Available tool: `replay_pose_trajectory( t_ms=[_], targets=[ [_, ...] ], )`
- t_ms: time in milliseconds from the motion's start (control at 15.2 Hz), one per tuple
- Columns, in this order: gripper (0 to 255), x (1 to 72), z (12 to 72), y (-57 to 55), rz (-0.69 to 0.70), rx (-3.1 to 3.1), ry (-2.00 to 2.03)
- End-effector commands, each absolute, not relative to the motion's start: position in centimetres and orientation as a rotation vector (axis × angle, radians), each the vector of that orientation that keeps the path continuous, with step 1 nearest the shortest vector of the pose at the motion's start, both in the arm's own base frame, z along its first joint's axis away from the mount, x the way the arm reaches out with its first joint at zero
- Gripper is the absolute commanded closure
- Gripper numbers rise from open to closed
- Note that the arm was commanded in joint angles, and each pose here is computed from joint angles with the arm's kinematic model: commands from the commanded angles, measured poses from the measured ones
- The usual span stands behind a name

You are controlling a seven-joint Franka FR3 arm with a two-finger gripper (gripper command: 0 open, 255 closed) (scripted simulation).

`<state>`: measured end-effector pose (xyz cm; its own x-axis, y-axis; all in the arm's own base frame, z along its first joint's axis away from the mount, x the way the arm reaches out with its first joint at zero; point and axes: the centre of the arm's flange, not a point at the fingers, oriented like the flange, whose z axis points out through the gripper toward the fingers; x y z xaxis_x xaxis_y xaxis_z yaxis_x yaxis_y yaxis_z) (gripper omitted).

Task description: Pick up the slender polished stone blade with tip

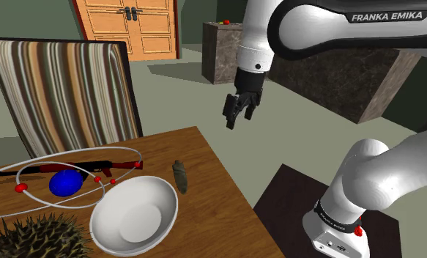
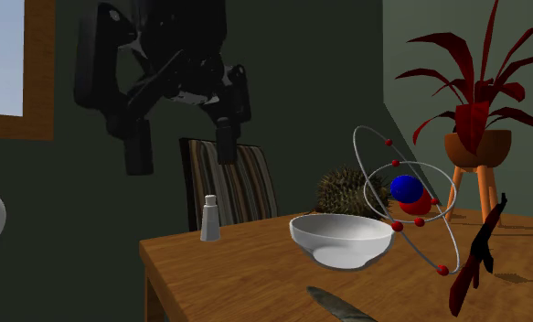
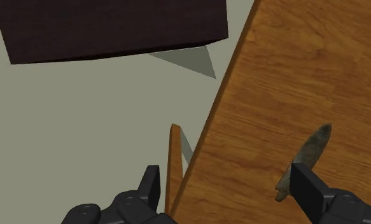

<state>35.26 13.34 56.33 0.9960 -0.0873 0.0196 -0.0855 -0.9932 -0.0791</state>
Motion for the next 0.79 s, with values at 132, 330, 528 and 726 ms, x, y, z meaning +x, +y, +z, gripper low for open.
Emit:
replay_pose_trajectory(
  t_ms=[132,330,528,726],
  targets=[
    [0,37.4,53.3,17.3,0.012,-3.043,0.314],
    [0,39.2,51.0,20.0,0.048,-3.025,0.443],
    [0,41.2,48.6,22.6,0.083,-3.001,0.572],
    [0,43.3,46.3,25.1,0.118,-2.971,0.699]
  ],
)
